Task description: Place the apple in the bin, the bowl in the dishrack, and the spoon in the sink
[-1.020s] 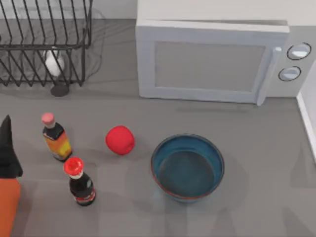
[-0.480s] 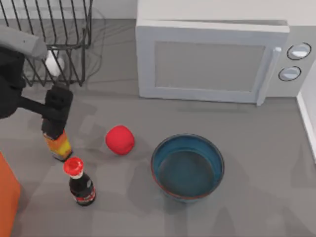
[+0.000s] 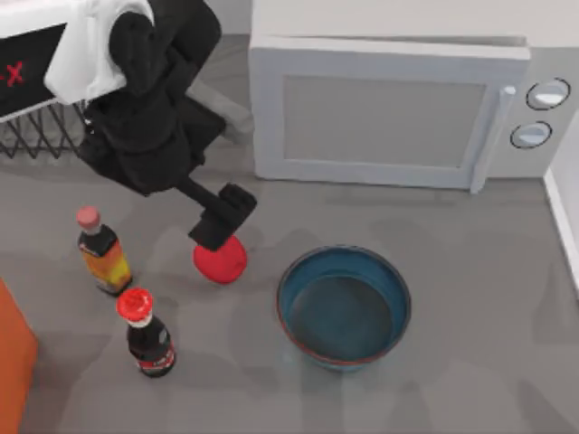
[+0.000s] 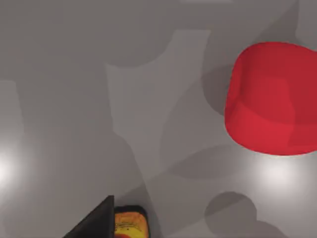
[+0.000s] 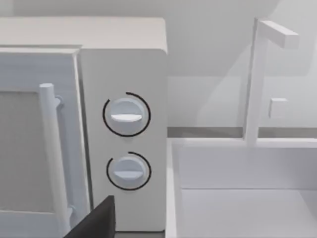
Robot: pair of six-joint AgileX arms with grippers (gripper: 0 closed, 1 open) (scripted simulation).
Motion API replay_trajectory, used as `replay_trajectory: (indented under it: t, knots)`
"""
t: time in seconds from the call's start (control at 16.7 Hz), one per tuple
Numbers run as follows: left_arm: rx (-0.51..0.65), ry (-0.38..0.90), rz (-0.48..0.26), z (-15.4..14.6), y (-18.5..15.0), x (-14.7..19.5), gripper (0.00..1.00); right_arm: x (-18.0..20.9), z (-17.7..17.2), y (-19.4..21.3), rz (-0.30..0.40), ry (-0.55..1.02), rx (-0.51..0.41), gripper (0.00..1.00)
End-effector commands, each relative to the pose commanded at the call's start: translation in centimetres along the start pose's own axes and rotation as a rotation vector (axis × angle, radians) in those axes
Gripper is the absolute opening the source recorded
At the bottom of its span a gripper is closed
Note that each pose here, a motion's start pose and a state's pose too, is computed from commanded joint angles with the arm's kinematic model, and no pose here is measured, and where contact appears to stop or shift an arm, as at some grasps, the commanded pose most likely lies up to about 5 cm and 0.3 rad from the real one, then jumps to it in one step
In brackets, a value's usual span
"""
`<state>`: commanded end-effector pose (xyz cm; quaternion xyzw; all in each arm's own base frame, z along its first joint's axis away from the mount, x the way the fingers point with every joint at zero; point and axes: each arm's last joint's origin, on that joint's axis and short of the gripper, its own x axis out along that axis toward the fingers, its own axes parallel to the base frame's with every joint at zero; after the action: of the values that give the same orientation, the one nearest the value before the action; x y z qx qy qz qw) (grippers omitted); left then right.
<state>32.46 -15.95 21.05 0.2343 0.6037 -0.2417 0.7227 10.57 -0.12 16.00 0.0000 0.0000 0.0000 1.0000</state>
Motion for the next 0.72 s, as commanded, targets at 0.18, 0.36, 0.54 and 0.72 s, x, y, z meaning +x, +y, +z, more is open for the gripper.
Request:
replay_trajectory:
  t: [0.18,0.36,0.54,0.72]
  knots:
    - [0.059,0.106,-0.037,2.6,-1.1,2.7,1.00,0.0,0.0,0.0,0.000,0.000,0.000,1.00]
    - [0.085,0.148,-0.056,3.7,-1.7,4.0,1.00,0.0,0.0,0.0,0.000,0.000,0.000,1.00]
    - [0.087,0.151,-0.057,3.8,-1.7,4.0,1.00,0.0,0.0,0.0,0.000,0.000,0.000,1.00]
    - [0.083,0.151,-0.056,3.7,-1.6,4.2,1.00,0.0,0.0,0.0,0.000,0.000,0.000,1.00]
